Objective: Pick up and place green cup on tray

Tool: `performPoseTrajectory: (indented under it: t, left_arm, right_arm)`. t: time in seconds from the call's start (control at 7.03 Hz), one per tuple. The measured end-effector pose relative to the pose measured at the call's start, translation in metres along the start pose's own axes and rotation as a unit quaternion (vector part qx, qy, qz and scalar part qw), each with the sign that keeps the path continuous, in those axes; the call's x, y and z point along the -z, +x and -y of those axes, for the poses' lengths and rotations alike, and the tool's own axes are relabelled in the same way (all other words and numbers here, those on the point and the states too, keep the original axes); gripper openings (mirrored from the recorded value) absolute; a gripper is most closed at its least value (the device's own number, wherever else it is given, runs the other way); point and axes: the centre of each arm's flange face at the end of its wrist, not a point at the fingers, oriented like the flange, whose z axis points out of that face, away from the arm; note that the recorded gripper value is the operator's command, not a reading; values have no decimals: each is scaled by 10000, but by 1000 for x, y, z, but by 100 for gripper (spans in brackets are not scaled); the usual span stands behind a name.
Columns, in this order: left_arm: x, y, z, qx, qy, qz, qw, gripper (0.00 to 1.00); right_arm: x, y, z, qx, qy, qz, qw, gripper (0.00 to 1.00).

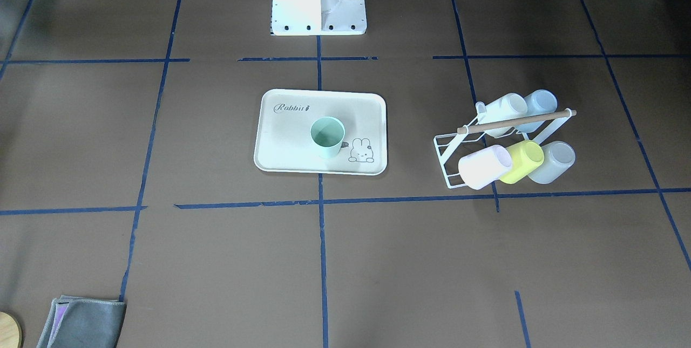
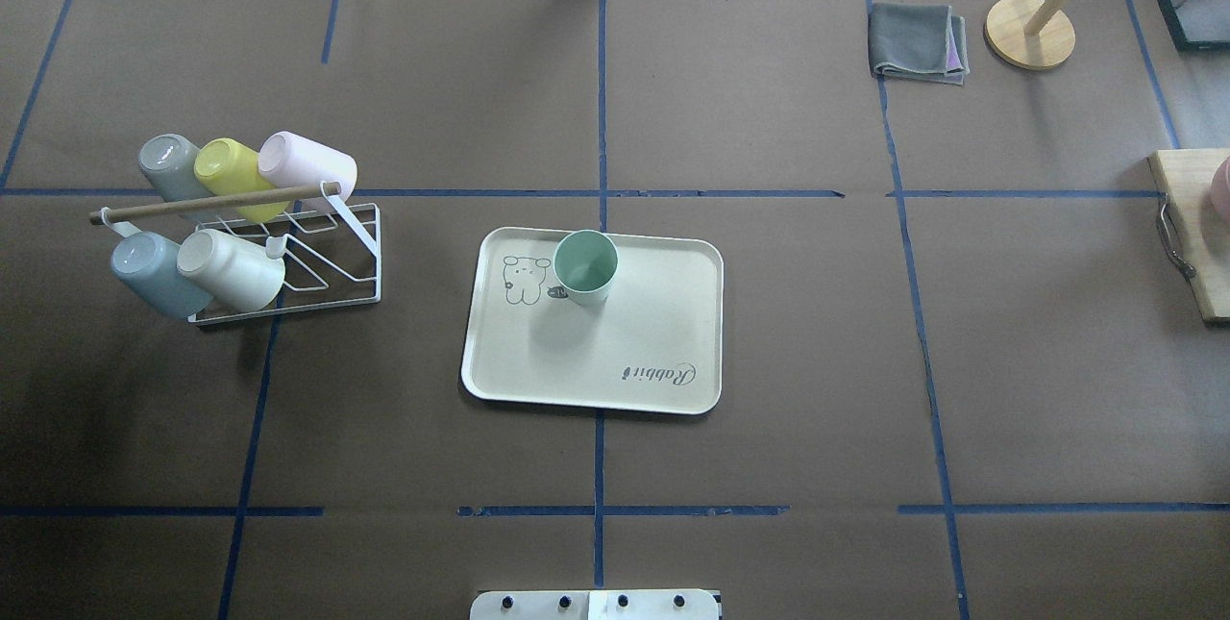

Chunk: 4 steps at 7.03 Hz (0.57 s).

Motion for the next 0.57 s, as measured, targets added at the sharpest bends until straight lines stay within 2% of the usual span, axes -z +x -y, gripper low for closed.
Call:
performPoseTrajectory:
  t: [0.57]
  left_arm:
    - [13, 8, -2, -53, 137, -6, 9999, 100]
  right_arm:
    - [1, -1, 2, -10, -4, 6, 10000, 100]
